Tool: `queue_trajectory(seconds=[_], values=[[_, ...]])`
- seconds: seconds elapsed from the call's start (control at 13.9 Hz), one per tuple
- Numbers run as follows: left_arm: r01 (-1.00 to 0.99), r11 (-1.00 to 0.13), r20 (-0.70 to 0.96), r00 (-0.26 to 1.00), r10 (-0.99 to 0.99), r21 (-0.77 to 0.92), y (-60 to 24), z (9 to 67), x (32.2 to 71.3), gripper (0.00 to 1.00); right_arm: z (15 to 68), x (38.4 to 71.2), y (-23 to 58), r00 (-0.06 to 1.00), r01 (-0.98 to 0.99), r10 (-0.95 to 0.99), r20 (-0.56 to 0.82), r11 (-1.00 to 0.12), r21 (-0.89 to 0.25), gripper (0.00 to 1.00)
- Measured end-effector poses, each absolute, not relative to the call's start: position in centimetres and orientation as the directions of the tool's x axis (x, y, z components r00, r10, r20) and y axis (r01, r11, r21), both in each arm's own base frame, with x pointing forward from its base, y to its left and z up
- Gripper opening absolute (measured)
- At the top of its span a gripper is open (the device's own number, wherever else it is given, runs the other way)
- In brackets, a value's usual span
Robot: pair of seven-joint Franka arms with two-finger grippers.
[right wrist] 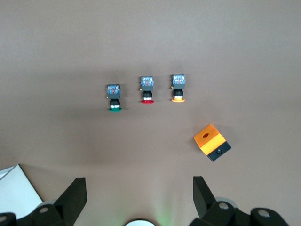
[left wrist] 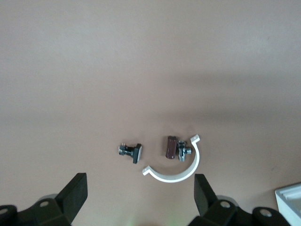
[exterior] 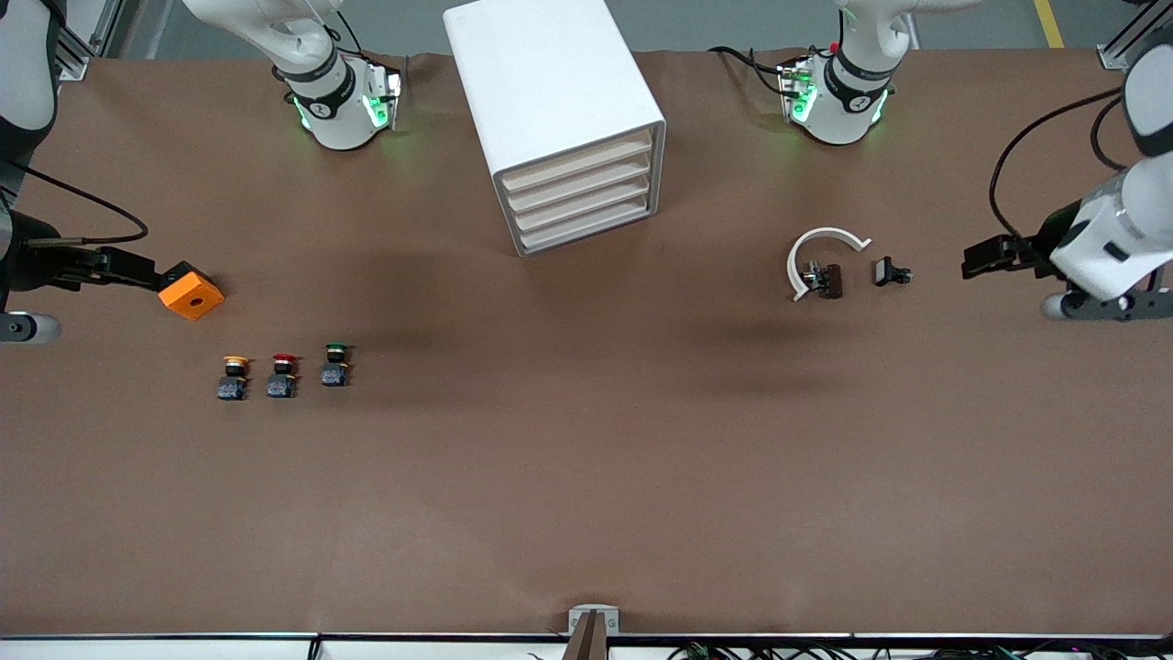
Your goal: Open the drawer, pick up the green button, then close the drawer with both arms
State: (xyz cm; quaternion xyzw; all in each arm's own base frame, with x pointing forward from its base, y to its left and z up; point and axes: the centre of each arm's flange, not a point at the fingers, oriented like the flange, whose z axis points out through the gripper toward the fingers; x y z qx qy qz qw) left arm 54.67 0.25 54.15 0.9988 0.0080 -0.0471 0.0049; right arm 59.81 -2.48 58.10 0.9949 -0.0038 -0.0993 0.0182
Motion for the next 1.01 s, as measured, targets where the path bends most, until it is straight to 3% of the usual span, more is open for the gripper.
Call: queue_trajectory(seconds=[0.29, 0.58, 1.01], values=[[0.023, -1.0, 0.011, 1.0, 0.023, 0.012, 0.5, 58.9, 52.0, 1.0, 62.8, 59.2, -4.9, 0.989, -0.049, -0.054, -0.137, -0.998, 0.041, 1.0], [0.087, -0.996, 0.055, 0.995, 0.087, 0.017, -0.2, 61.5, 51.8, 1.0, 65.5, 58.2, -4.7, 0.991, -0.079, -0.083, -0.105, -0.996, 0.041, 1.0], [0.088, -0.996, 0.111, 0.99, 0.091, 0.024, -0.8, 63.4, 56.0, 1.0, 66.9, 57.0, -4.5, 0.988, -0.109, -0.113, -0.103, -0.993, 0.039, 1.0]])
